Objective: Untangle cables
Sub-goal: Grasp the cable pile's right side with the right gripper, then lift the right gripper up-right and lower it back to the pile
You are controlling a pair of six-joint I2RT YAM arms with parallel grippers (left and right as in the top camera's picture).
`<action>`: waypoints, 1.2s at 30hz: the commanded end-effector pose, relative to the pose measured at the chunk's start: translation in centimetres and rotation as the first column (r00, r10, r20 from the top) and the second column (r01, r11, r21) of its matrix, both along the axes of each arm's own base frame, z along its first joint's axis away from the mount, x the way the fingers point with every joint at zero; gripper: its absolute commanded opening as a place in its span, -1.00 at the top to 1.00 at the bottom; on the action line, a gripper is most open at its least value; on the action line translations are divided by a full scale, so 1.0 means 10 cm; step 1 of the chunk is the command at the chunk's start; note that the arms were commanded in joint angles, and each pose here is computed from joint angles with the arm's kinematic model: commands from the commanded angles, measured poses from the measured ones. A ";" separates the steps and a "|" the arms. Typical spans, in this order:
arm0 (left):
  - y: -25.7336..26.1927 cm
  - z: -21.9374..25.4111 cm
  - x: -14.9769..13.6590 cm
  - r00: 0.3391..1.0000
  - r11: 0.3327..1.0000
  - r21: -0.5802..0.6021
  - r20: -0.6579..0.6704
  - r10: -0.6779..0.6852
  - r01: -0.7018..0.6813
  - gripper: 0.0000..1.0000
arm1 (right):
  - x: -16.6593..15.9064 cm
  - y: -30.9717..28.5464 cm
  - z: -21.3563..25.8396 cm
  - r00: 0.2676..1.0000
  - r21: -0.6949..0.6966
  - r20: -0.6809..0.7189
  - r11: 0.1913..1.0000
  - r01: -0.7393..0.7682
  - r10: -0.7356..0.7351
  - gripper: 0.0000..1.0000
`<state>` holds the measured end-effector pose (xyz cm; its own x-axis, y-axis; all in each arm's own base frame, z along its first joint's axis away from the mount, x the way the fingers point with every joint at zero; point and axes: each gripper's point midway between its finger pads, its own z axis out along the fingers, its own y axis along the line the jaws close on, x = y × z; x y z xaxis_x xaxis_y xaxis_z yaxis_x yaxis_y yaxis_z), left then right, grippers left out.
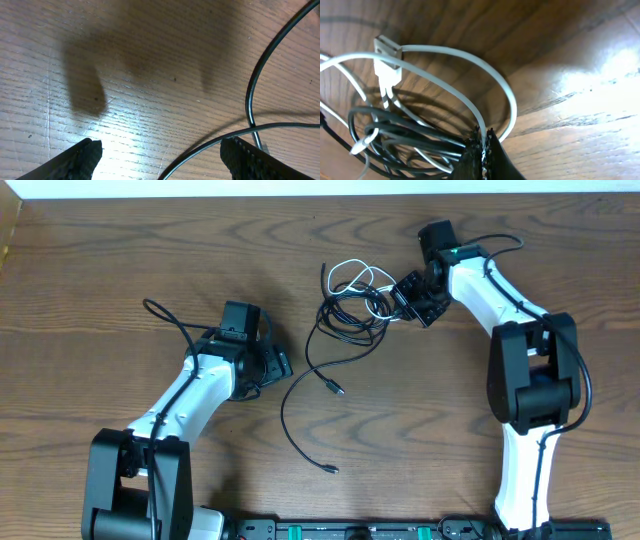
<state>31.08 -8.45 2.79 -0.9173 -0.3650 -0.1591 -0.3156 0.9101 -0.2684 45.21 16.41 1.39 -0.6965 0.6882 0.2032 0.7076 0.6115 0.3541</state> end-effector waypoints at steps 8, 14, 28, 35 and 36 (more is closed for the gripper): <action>0.04 -0.03 -0.01 1.000 1.000 0.015 -0.008 0.005 -0.004 -0.65 | 0.12 -0.08 1.17 0.915 -0.089 0.343 0.977 -0.193 0.212 0.97; 0.04 -0.03 -0.01 1.000 1.000 0.015 -0.008 0.005 -0.004 -0.65 | 0.07 -0.17 1.57 0.855 -0.169 0.434 0.958 -0.231 0.283 0.97; 0.04 -0.03 -0.01 1.000 1.000 0.016 -0.008 0.005 -0.005 -0.65 | -0.23 -0.29 1.85 0.871 -0.190 0.410 0.959 -0.210 0.272 0.15; 0.04 -0.03 -0.01 1.000 1.000 0.015 -0.008 0.005 -0.004 -0.65 | -0.43 -0.14 1.14 0.977 -0.117 0.182 0.989 -0.095 0.115 0.46; 0.04 -0.03 -0.01 1.000 1.000 0.015 -0.008 0.005 -0.004 -0.65 | -0.45 -0.13 1.03 0.987 -0.107 0.147 0.993 -0.057 0.073 0.48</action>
